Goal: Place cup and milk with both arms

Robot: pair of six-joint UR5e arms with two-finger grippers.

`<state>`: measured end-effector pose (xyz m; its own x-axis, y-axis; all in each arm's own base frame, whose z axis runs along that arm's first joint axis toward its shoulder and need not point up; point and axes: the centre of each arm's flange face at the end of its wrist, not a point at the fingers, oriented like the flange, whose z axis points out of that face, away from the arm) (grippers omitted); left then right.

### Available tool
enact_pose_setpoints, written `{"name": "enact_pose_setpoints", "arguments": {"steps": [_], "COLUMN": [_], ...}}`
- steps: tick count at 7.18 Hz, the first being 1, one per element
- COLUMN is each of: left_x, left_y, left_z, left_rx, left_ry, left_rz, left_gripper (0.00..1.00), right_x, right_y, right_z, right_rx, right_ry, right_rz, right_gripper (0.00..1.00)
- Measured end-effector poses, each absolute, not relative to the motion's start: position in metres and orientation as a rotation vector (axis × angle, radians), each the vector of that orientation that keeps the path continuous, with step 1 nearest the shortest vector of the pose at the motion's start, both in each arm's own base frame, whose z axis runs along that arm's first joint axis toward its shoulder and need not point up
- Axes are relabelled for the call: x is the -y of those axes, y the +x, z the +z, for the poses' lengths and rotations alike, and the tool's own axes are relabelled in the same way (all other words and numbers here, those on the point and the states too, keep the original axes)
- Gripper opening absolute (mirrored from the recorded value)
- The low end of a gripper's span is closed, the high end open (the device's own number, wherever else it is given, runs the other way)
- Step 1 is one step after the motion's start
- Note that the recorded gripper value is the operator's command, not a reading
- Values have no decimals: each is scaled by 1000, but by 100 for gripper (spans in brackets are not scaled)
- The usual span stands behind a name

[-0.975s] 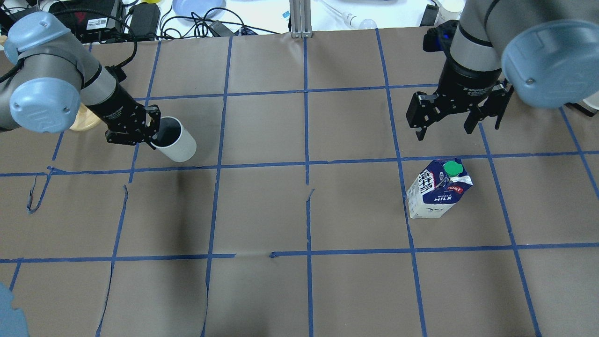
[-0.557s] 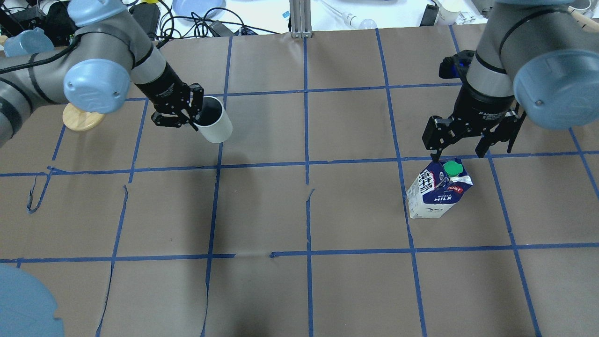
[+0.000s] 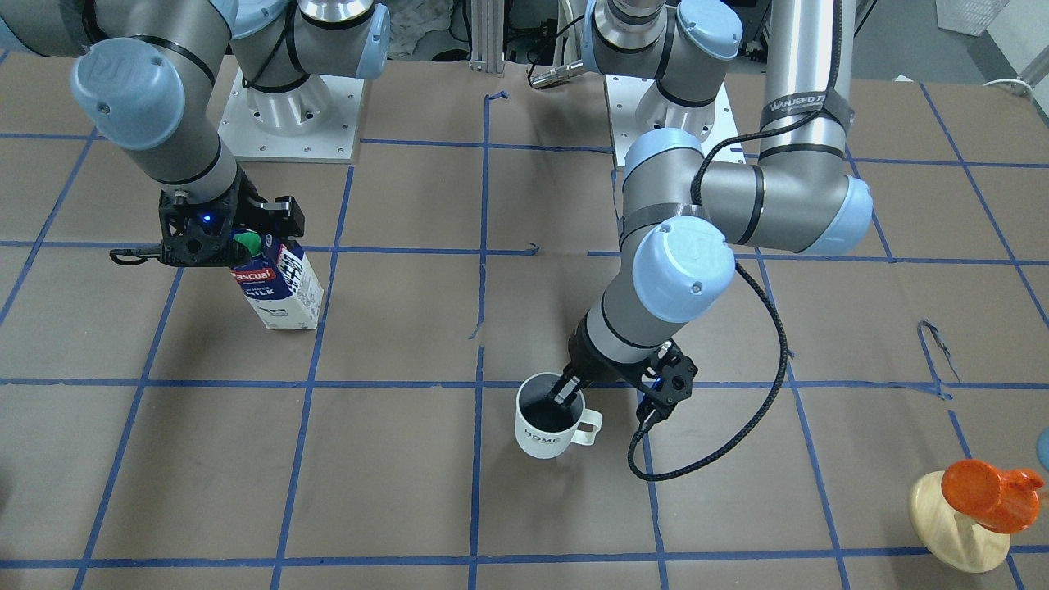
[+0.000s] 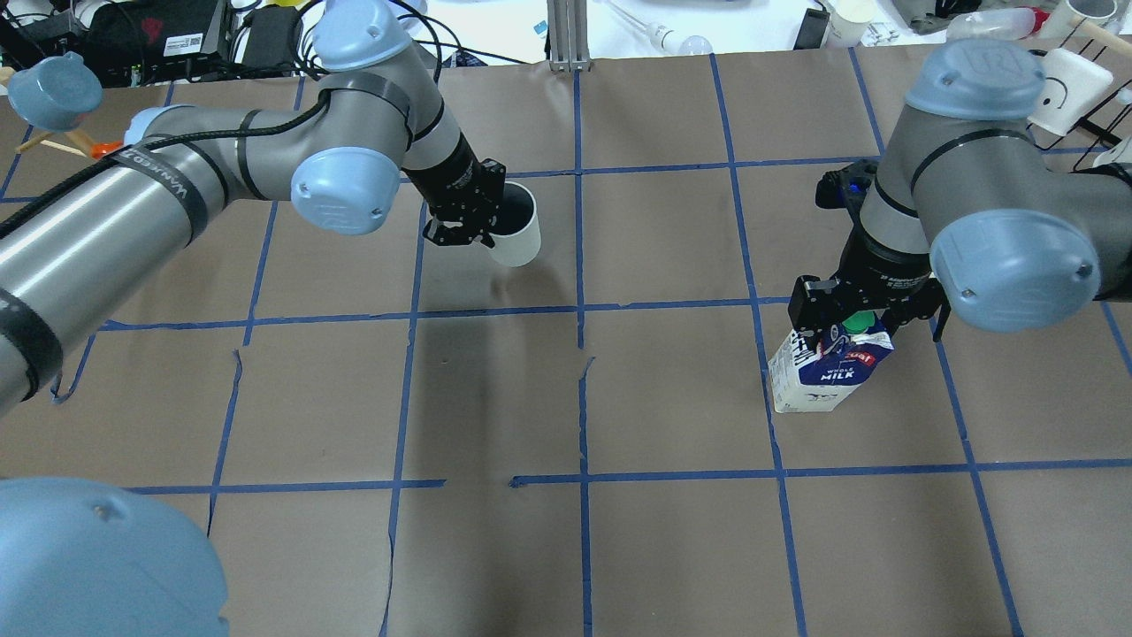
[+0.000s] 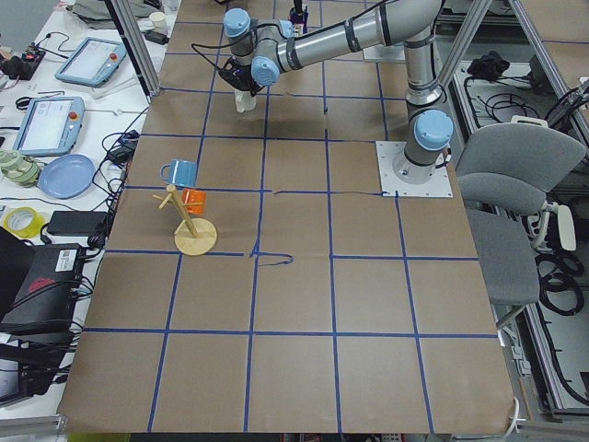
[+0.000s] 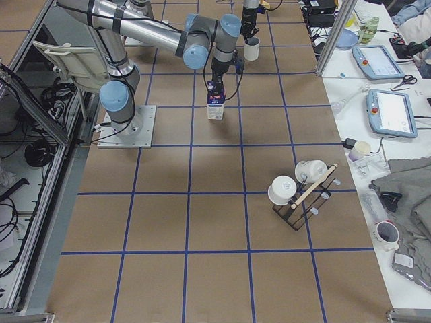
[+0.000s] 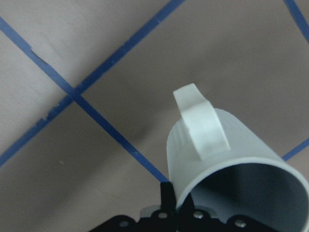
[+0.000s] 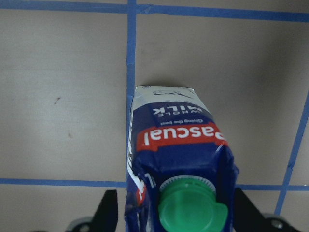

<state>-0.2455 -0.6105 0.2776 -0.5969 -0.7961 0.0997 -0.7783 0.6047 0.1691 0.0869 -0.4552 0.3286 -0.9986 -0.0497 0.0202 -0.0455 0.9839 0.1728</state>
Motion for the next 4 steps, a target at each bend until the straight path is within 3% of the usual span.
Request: {"name": "enact_pose_setpoints", "arguments": {"steps": [1, 3, 4], "left_x": [616, 623, 624], "left_y": [-264, -297, -307], "left_z": [272, 254, 248], "left_rx": [2644, 2616, 2605], "left_ry": [1350, 1424, 1453], "left_rz": [-160, -186, -198], "left_gripper": [0, 0, 32], "right_x": [456, 459, 462], "right_y": [87, 87, 86], "right_z": [329, 332, 337], "right_rx": [3105, 3105, 3102], "right_ry": [68, 63, 62], "right_rz": [-251, -230, -215], "right_gripper": [30, 19, 18]}}
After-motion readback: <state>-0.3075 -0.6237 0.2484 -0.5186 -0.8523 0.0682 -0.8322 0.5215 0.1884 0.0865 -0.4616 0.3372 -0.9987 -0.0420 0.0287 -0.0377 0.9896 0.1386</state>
